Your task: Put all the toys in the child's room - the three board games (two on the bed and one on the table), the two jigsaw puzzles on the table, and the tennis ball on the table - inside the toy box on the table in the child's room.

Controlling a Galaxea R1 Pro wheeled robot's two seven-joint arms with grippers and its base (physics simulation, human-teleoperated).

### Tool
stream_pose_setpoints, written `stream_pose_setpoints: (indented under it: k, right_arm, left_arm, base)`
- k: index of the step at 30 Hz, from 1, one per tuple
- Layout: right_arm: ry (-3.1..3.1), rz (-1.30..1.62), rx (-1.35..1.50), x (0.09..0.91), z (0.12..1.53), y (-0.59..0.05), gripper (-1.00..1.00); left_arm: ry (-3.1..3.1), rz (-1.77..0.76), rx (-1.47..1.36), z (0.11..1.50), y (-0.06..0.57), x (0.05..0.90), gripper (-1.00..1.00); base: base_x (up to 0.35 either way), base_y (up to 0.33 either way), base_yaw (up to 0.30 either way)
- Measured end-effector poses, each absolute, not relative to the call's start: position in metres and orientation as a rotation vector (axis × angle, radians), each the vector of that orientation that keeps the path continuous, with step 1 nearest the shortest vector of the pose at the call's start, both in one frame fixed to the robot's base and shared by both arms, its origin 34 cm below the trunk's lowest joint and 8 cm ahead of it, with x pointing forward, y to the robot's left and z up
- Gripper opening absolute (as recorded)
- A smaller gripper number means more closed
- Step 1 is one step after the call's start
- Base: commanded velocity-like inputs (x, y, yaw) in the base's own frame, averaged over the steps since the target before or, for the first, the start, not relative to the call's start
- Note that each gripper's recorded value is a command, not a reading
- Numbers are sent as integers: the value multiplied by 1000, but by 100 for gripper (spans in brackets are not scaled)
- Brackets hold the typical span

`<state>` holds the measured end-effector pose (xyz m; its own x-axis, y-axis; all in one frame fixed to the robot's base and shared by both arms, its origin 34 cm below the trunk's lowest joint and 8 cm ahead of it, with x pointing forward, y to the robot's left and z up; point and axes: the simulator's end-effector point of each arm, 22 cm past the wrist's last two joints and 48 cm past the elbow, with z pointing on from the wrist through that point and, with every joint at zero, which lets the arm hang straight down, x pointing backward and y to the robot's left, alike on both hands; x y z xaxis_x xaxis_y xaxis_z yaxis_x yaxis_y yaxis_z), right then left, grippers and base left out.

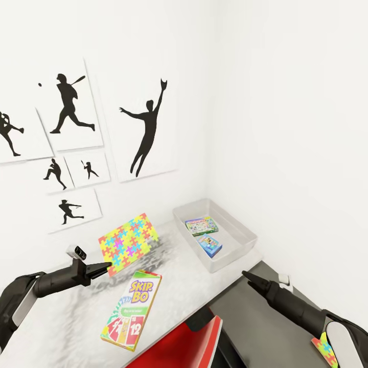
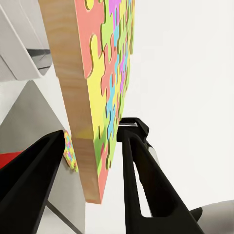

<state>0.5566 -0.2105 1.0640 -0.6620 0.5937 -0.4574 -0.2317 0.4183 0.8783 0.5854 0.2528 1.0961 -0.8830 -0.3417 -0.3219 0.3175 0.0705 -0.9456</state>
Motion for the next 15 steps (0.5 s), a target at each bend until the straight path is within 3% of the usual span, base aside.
stream_pose_setpoints:
  k: [15]
  right_arm:
    - [1889,1327,323,557,1065,-218,100]
  left_arm:
    - [1915,-1812,28,1109,232,611,-100]
  base:
    - [0,0,0]
